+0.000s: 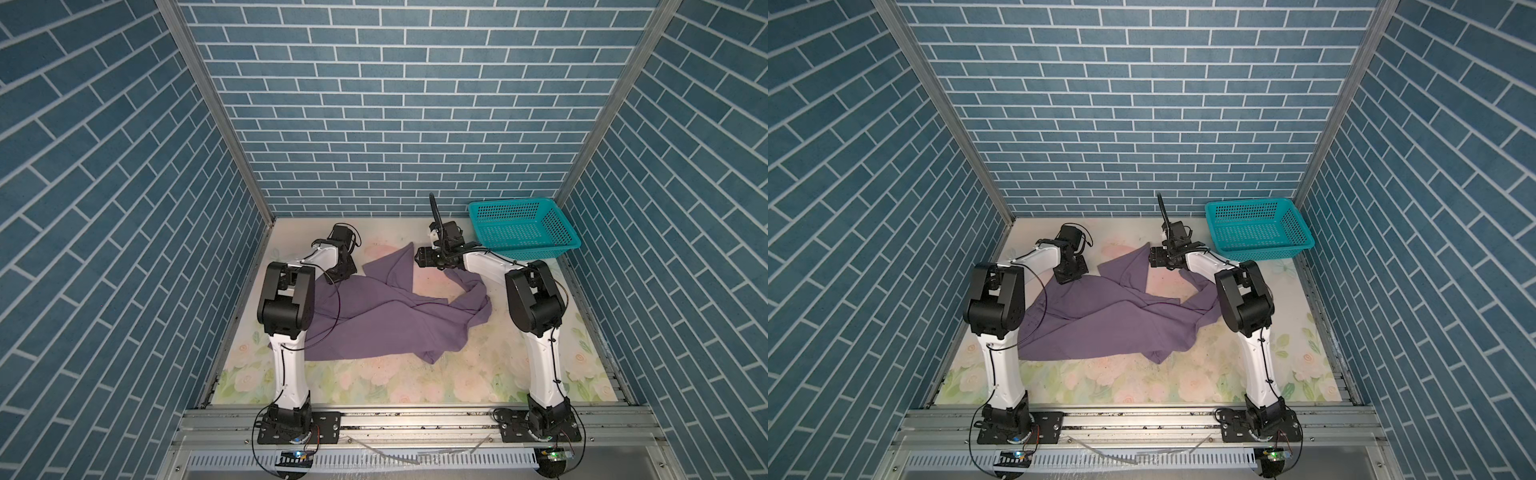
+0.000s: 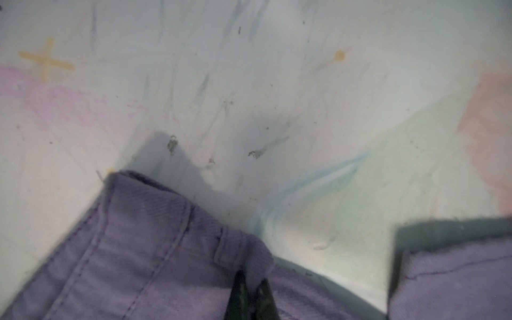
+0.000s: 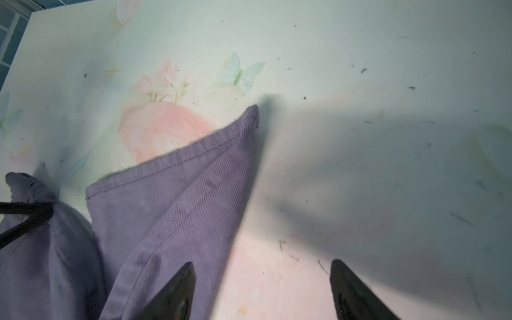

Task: Fold and stack the trousers
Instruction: Flatten out the trousers at the center of the table.

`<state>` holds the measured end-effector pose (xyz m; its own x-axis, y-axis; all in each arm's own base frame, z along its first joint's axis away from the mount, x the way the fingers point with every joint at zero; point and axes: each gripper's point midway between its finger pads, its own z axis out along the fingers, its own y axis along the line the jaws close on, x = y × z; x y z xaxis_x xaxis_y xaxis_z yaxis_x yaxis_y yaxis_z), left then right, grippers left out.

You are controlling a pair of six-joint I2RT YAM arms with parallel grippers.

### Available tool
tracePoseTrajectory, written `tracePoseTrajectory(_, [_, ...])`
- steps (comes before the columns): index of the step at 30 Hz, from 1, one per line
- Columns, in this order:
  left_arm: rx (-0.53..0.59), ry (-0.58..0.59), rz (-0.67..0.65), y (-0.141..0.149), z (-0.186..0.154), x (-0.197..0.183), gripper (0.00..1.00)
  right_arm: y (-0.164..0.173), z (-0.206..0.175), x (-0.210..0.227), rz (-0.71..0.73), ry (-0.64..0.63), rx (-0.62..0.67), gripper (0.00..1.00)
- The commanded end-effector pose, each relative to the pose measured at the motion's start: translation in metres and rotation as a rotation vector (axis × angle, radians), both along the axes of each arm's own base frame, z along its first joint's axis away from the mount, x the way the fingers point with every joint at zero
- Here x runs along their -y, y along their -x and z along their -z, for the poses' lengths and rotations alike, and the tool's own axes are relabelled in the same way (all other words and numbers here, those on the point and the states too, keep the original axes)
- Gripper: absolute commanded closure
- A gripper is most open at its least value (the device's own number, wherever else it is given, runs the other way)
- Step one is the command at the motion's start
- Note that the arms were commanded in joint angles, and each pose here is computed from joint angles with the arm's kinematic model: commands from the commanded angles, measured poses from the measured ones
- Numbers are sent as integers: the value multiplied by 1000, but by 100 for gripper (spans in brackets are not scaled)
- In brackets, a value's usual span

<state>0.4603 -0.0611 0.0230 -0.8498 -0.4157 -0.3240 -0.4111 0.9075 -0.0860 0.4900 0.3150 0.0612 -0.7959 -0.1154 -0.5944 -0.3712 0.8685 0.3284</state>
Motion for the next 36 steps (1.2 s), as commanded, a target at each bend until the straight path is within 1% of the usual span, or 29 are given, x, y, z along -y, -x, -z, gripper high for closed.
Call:
tracePoseTrajectory(1, [-74, 18, 1, 27, 4, -1, 100, 1, 23, -10, -47, 38, -56, 23])
tracePoseTrajectory(8, [66, 19, 17, 41, -71, -6, 100, -8, 44, -29, -63, 68, -99, 23])
tracePoseTrajectory(10, [90, 15, 16, 48, -85, -9, 100, -9, 49, -37, -71, 70, -105, 29])
tracePoseTrajectory(11, [102, 15, 16, 52, -92, -10, 100, -9, 52, -40, -74, 67, -110, 34])
tracePoseTrajectory(12, [110, 15, 14, 56, -97, -11, 100, -10, 53, -44, -75, 57, -115, 45])
tracePoseTrajectory(13, [117, 15, 15, 59, -102, -11, 100, -11, 54, -46, -72, 49, -120, 54])
tracePoseTrajectory(14, [123, 16, 15, 62, -106, -12, 100, -12, 52, -48, -68, 35, -121, 65])
tracePoseTrajectory(15, [131, 15, 15, 65, -111, -14, 100, -13, 49, -51, -66, 22, -117, 79])
tracePoseTrajectory(16, [135, 16, 12, 67, -115, -15, 100, -15, 45, -51, -60, 15, -111, 91])
tracePoseTrajectory(17, [143, 21, 8, 69, -119, -18, 100, -16, 37, -52, -58, 10, -98, 100])
tracePoseTrajectory(19, [159, 34, -6, 73, -127, -23, 100, -19, 17, -47, -48, 18, -60, 100])
tracePoseTrajectory(22, [198, 50, -32, 80, -144, -34, 100, -22, -32, -29, -19, 48, 52, 100])
tracePoseTrajectory(24, [232, 47, -49, 85, -158, -44, 100, -22, -67, -5, 36, 74, 129, 100])
tracePoseTrajectory(25, [248, 43, -61, 88, -165, -49, 100, -19, -96, 12, 76, 77, 179, 100])
tracePoseTrajectory(26, [264, 39, -70, 92, -171, -55, 100, -14, -115, 30, 117, 83, 216, 100])
tracePoseTrajectory(28, [295, 30, -95, 100, -183, -66, 100, 0, -146, 68, 208, 107, 284, 100])
tracePoseTrajectory(30, [319, 24, -124, 109, -192, -77, 100, 23, -174, 112, 325, 158, 360, 100])
tracePoseTrajectory(31, [327, 22, -134, 113, -194, -80, 100, 35, -197, 130, 378, 160, 409, 100])
tracePoseTrajectory(32, [338, 21, -144, 117, -197, -84, 100, 50, -196, 152, 434, 203, 421, 100])
tracePoseTrajectory(33, [346, 18, -154, 121, -200, -87, 100, 68, -210, 172, 487, 209, 454, 100])
tracePoseTrajectory(36, [362, 18, -163, 128, -204, -91, 100, 114, -228, 230, 659, 272, 508, 100])
